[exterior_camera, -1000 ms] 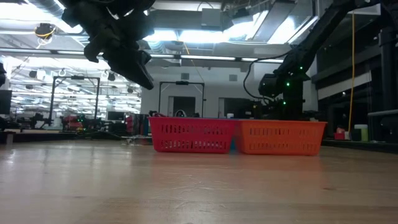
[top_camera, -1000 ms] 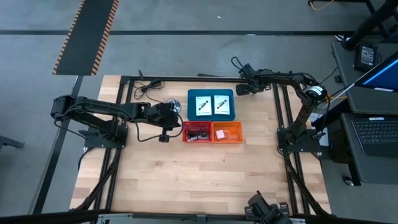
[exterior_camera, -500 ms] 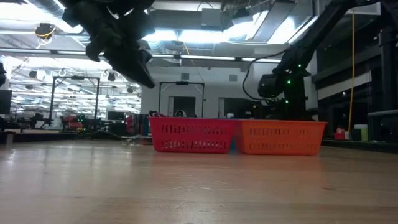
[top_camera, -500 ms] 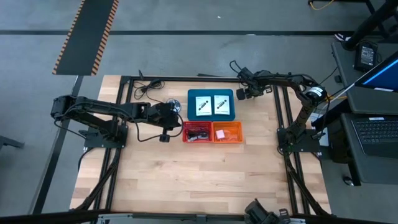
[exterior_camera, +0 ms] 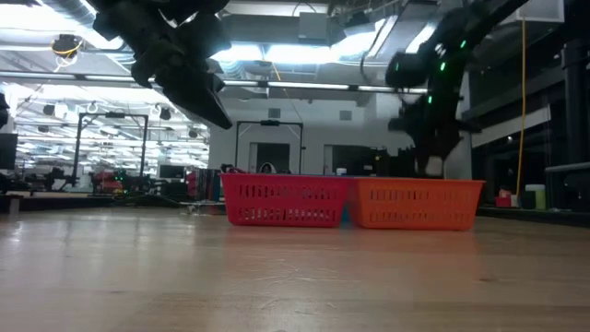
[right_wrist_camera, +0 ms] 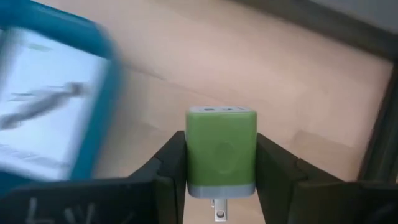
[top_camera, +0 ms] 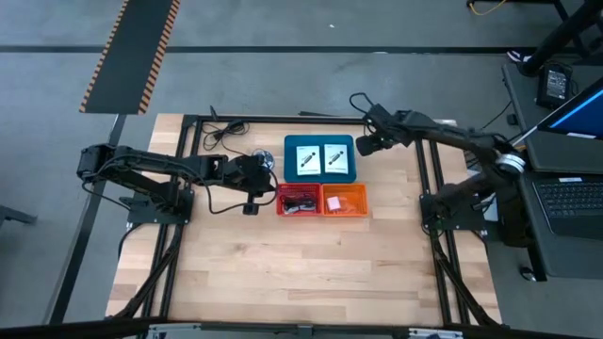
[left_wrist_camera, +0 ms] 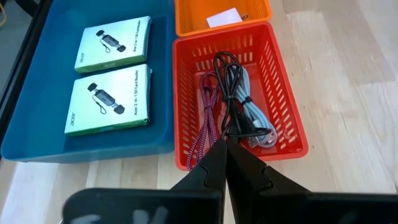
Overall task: Pick and place items into bin
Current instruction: Put the green charger adapter into the orange bin
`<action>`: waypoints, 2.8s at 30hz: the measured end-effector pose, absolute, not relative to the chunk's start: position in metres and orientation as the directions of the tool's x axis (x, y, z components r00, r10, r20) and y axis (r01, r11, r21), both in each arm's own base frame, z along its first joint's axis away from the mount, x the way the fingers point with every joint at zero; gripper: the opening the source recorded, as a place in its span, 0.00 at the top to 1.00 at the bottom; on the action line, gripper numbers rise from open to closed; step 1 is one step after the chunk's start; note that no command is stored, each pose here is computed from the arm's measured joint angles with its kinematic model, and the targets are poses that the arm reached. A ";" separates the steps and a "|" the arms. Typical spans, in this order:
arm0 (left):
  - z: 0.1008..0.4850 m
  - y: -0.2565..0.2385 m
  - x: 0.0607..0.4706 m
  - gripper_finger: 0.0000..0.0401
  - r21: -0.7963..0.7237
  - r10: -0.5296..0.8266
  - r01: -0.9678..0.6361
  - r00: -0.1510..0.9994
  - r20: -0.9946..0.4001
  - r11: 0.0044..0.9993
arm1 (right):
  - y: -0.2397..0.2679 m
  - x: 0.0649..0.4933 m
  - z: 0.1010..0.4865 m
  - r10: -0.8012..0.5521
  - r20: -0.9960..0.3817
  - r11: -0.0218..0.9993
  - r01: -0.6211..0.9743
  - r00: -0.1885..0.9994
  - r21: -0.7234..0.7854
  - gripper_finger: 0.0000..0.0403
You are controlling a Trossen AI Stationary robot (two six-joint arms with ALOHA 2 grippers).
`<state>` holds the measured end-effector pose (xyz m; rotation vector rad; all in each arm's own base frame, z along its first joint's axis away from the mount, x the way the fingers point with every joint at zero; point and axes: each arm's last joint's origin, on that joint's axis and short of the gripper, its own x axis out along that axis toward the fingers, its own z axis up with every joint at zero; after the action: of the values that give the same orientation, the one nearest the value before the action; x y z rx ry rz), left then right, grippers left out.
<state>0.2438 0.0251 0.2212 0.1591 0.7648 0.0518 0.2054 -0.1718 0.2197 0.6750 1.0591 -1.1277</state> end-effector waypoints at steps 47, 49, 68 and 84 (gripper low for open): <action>0.229 0.012 0.257 1.00 0.082 -0.042 0.071 0.949 -0.312 0.994 | 0.022 0.181 0.236 -0.182 -0.390 0.957 0.253 0.903 0.139 0.70; 0.230 0.010 0.257 1.00 0.083 -0.049 0.078 0.952 -0.303 0.994 | 0.027 0.182 0.235 -0.165 -0.421 0.957 0.248 0.892 0.149 0.70; 0.232 0.006 0.258 0.99 0.086 -0.047 0.075 0.956 -0.290 0.993 | 0.045 0.231 0.225 -0.186 -0.840 0.951 0.307 0.509 -0.025 0.70; 0.232 0.006 0.258 0.99 0.090 -0.047 0.075 0.957 -0.287 0.993 | 0.007 0.259 0.191 -0.237 -0.924 0.910 0.401 0.299 -0.104 0.70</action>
<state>0.2579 0.0063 0.2319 0.1001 0.2889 -0.0621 0.2592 0.0067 0.1913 0.1576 1.1955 -0.4264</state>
